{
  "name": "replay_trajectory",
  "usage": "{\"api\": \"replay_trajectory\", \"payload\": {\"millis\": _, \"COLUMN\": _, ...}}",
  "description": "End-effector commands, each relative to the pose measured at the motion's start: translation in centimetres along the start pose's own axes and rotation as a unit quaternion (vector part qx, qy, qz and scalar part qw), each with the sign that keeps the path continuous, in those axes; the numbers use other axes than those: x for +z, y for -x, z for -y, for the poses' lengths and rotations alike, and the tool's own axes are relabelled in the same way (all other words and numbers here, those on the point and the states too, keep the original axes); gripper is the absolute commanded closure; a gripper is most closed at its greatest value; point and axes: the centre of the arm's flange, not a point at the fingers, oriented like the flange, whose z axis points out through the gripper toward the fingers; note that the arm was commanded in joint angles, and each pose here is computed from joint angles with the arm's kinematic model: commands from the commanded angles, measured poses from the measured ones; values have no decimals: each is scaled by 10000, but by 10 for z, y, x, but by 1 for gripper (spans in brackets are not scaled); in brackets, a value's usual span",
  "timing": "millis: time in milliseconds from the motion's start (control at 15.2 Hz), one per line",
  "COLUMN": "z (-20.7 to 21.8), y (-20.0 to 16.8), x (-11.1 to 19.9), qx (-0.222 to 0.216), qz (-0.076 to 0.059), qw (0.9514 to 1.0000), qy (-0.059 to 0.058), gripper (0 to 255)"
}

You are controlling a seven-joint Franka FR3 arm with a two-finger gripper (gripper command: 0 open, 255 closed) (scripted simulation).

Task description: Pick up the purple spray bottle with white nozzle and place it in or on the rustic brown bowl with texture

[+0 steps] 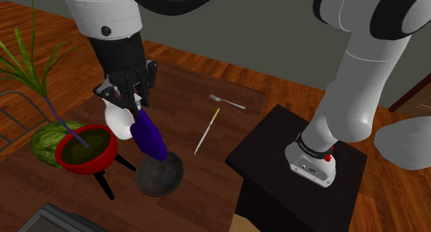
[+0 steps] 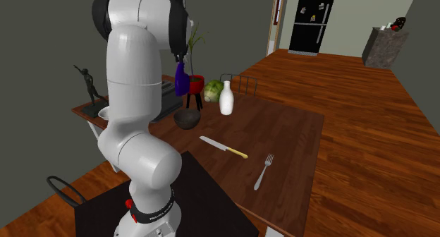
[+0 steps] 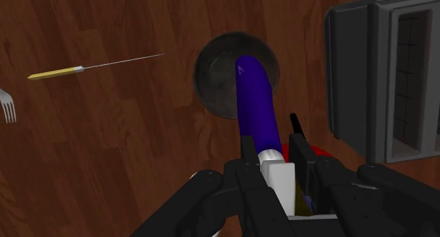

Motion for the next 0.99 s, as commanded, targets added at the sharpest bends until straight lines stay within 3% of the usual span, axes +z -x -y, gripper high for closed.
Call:
{"api": "replay_trajectory", "payload": {"millis": 0, "z": 0, "y": 0, "x": 10, "qx": 1, "qz": -3, "qw": 10000, "qy": -2, "gripper": 255}}
{"api": "replay_trajectory", "payload": {"millis": 924, "z": -1, "y": -2, "x": 84, "qx": 1, "qz": -3, "qw": 10000, "qy": -2, "gripper": 255}}
